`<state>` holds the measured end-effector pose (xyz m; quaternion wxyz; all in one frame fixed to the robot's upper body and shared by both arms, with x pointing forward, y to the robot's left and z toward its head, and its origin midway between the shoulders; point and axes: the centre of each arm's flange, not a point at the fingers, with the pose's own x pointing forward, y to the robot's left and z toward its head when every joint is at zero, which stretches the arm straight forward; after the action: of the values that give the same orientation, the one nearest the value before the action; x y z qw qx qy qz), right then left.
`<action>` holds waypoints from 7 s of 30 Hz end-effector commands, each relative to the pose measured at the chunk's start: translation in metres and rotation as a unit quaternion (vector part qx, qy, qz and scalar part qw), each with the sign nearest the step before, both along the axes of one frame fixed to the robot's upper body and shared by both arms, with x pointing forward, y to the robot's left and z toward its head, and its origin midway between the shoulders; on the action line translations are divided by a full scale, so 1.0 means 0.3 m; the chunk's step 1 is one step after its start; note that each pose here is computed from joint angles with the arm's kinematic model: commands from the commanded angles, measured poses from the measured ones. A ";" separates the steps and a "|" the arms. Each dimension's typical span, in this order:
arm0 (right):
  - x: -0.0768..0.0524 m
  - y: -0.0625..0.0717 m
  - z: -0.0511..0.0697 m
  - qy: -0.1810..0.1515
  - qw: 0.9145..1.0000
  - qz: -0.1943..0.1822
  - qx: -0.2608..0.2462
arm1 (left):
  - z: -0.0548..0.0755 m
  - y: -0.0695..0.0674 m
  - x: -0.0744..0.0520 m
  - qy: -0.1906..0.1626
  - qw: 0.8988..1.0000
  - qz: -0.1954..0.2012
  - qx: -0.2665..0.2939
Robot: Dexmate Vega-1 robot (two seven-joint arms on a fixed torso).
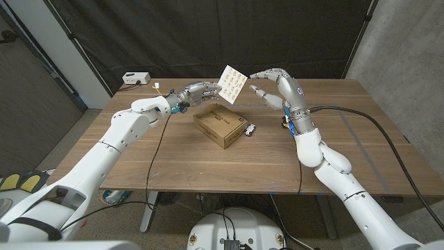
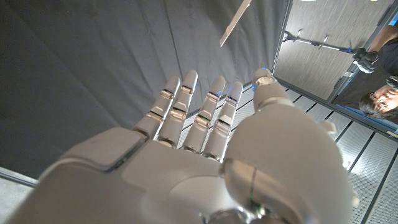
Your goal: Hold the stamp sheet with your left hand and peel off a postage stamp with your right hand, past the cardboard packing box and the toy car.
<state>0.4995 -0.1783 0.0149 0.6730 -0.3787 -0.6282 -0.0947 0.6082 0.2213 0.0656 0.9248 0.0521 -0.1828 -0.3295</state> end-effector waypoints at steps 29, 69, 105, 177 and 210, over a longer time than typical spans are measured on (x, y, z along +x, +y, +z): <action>0.078 0.115 0.004 0.017 0.999 0.013 -0.038 | 0.021 -0.036 0.019 0.050 0.997 -0.044 0.035; 0.096 0.144 0.013 0.018 0.998 0.008 -0.052 | 0.045 0.007 0.013 0.160 0.982 -0.029 0.098; 0.139 0.162 0.017 0.028 0.994 -0.053 -0.096 | 0.089 -0.009 0.027 0.186 0.968 -0.062 0.153; 0.081 0.089 0.019 -0.010 0.999 -0.036 -0.014 | 0.054 -0.018 0.027 -0.221 0.975 -0.008 0.025; 0.075 0.106 -0.011 -0.018 1.000 -0.012 -0.001 | 0.047 -0.092 0.060 -0.195 0.981 -0.011 0.009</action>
<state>0.5205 -0.1518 0.0099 0.6648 -0.3864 -0.6297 -0.1105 0.6242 0.2036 0.0746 0.8654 0.1032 -0.3713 -0.3202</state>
